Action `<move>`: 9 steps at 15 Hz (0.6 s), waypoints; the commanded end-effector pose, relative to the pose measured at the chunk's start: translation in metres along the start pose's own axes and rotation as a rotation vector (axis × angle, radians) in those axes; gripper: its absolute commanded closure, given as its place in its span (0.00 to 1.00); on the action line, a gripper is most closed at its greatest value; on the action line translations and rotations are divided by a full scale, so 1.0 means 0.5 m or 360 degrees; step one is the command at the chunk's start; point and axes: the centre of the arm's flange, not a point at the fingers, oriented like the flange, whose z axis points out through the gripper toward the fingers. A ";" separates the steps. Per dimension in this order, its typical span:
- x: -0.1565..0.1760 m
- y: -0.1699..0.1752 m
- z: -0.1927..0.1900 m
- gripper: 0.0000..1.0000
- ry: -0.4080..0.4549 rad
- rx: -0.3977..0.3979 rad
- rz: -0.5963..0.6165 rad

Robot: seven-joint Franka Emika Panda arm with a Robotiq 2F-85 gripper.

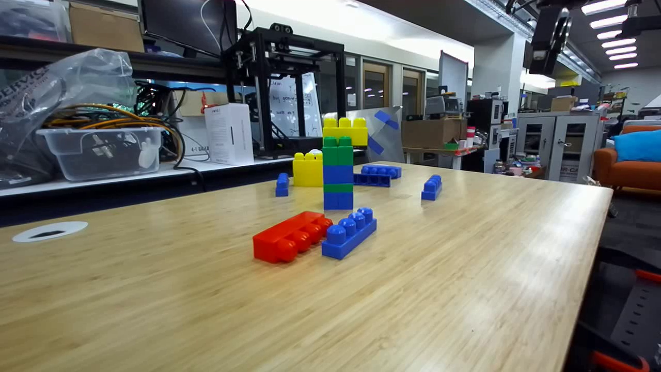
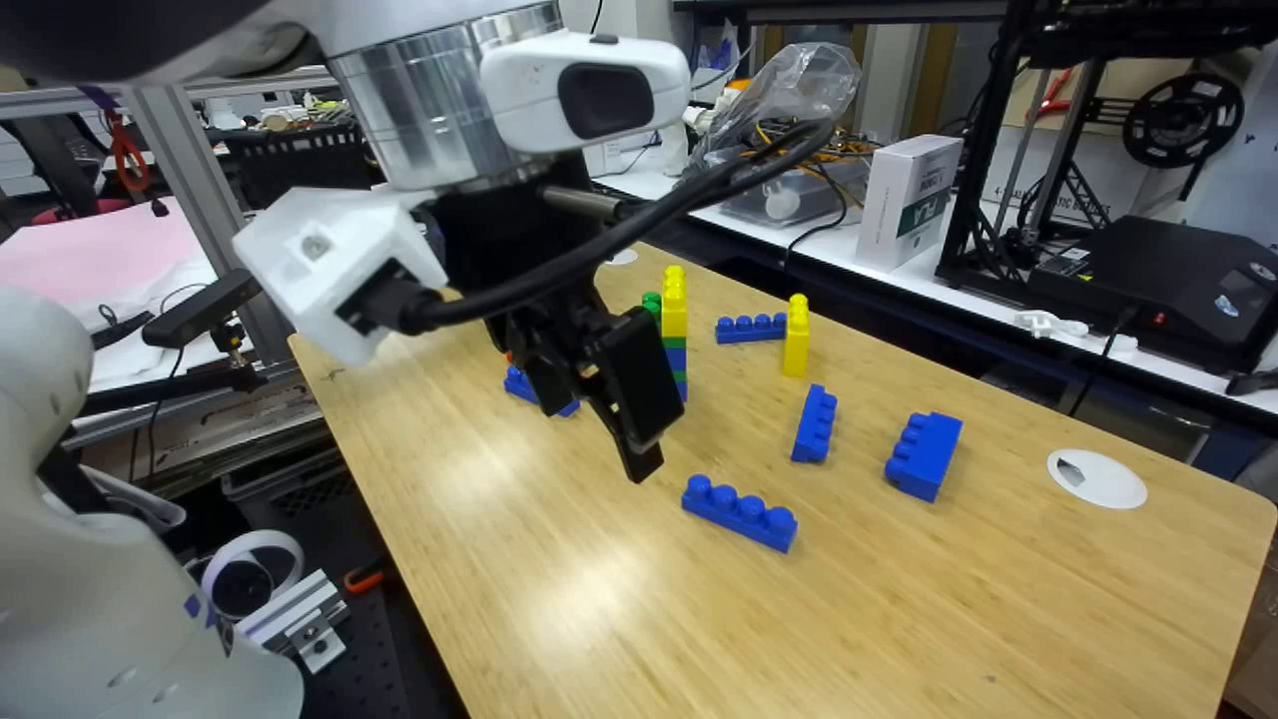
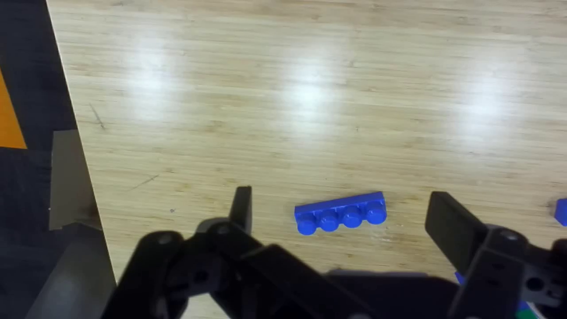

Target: Move the stack of blocks to the right and stack two blue blocks on it

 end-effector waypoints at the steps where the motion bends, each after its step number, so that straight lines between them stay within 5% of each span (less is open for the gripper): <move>1: 0.009 -0.009 -0.005 0.00 0.0008 0.0008 0.0006; 9: 0.135 -0.209 -0.047 0.00 0.0082 -0.0031 -0.0248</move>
